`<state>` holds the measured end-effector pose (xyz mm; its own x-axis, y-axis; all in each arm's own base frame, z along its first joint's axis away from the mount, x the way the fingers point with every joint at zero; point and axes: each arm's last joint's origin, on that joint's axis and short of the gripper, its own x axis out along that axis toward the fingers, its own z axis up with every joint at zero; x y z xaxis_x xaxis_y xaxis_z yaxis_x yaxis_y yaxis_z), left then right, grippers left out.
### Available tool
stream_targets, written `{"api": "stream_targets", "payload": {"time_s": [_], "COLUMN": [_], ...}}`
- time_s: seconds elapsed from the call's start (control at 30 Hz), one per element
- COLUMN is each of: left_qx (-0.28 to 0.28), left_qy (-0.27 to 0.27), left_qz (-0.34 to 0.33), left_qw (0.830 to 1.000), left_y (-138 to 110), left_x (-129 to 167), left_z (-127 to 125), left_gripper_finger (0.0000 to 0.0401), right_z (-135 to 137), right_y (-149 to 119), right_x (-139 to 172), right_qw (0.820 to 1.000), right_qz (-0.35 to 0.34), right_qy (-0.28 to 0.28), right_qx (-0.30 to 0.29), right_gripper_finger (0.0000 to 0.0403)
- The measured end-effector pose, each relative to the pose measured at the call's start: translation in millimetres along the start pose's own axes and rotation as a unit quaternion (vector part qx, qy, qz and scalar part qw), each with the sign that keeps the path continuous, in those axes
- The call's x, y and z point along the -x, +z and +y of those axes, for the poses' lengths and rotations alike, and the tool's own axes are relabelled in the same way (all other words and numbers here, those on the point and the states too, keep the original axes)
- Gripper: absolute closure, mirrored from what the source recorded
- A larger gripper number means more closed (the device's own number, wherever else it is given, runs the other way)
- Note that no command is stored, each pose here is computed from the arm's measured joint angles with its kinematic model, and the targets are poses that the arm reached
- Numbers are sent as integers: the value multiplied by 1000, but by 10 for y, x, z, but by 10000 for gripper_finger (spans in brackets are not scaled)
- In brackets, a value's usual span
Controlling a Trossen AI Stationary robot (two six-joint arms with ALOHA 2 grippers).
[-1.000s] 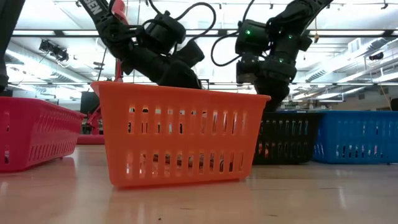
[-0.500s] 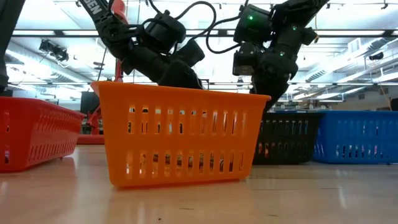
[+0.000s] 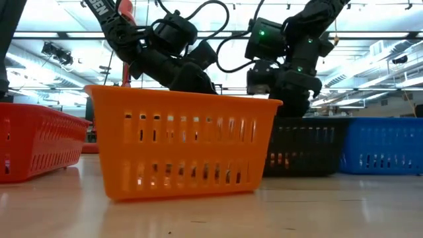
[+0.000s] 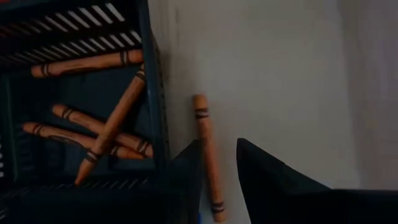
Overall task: Sort crayons
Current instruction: Put the orange crayon into the black bin
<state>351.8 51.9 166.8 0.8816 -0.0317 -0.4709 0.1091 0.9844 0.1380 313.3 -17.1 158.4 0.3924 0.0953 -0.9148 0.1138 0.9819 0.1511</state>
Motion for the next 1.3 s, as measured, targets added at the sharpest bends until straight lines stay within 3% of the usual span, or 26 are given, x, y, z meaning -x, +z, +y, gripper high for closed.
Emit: {"api": "stream_targets", "payload": {"time_s": [0.37,0.67,0.87,1.17,1.3], "left_qx": [0,3,2,2,1], "left_qy": [0,4,4,6,8], "left_qz": [1,-4,-6,-10,-9], "left_qw": [1000,1000,1000,1000,1000], "left_y": [-1,8,11,18,16], "left_x": [0,1,1,3,4], "left_z": [0,9,12,27,29], "left_gripper_finger": [239,239,239,239,239], "right_z": [309,211,207,210,195], "right_y": [-52,-34,0,32,7], "right_x": [-32,-29,-28,-40,-220], "right_qw": [998,1000,998,996,996], "right_qz": [15,4,-16,-32,-10], "right_qy": [58,-9,-33,-37,-36], "right_qx": [32,26,53,73,75], "right_gripper_finger": [300,300,300,300,300]}}
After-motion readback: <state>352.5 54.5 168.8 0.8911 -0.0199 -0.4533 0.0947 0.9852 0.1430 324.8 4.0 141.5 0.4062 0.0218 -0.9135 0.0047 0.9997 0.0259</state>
